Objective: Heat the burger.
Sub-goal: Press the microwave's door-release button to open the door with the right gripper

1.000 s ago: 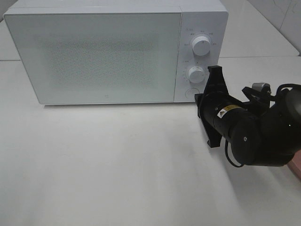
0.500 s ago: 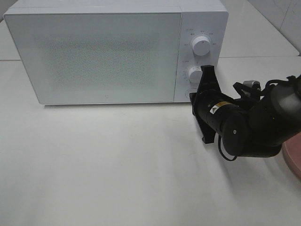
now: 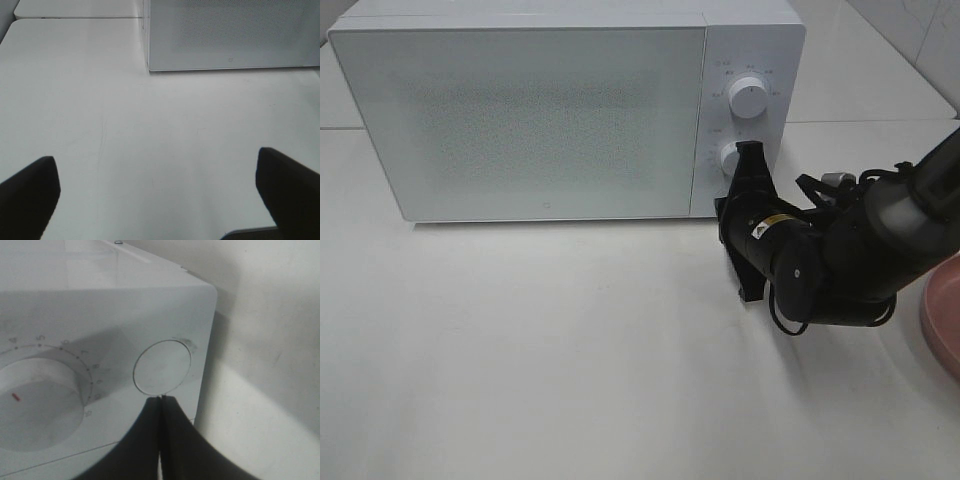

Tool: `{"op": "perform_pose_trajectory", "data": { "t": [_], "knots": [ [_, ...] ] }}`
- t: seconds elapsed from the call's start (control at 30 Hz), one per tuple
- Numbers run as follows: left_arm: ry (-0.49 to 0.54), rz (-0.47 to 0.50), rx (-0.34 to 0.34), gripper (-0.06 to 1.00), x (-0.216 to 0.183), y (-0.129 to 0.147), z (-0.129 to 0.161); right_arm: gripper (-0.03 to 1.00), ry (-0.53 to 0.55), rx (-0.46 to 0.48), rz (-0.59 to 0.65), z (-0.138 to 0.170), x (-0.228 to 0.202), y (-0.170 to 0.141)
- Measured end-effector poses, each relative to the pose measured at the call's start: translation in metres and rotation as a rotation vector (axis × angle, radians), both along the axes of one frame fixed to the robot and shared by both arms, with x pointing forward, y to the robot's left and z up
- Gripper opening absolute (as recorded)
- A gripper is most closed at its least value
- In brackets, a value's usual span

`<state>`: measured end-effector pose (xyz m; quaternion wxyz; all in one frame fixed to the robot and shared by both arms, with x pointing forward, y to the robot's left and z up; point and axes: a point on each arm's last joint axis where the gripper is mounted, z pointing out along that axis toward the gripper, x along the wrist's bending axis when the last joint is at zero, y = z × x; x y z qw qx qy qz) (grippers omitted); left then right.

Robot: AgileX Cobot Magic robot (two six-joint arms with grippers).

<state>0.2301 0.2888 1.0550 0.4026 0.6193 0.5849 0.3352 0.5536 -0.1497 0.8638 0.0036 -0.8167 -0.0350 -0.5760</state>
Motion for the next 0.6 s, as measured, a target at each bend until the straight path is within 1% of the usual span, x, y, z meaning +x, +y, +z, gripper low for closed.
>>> {"op": "perform_pose_trajectory", "data": {
  "t": [0.33, 0.43, 0.5, 0.6],
  "knots": [
    [0.0, 0.0, 0.0, 0.99, 0.0, 0.0, 0.0, 0.0, 0.016, 0.002, -0.039, -0.009, 0.008, -0.002],
    [0.0, 0.0, 0.0, 0.99, 0.0, 0.0, 0.0, 0.0, 0.009, 0.004, -0.052, -0.009, 0.01, -0.001],
    [0.0, 0.0, 0.0, 0.99, 0.0, 0.0, 0.0, 0.0, -0.016, -0.001, -0.048, -0.005, 0.016, 0.002],
    [0.0, 0.0, 0.0, 0.99, 0.0, 0.0, 0.0, 0.0, -0.012, -0.012, -0.055, -0.007, 0.018, 0.002]
  ]
}}
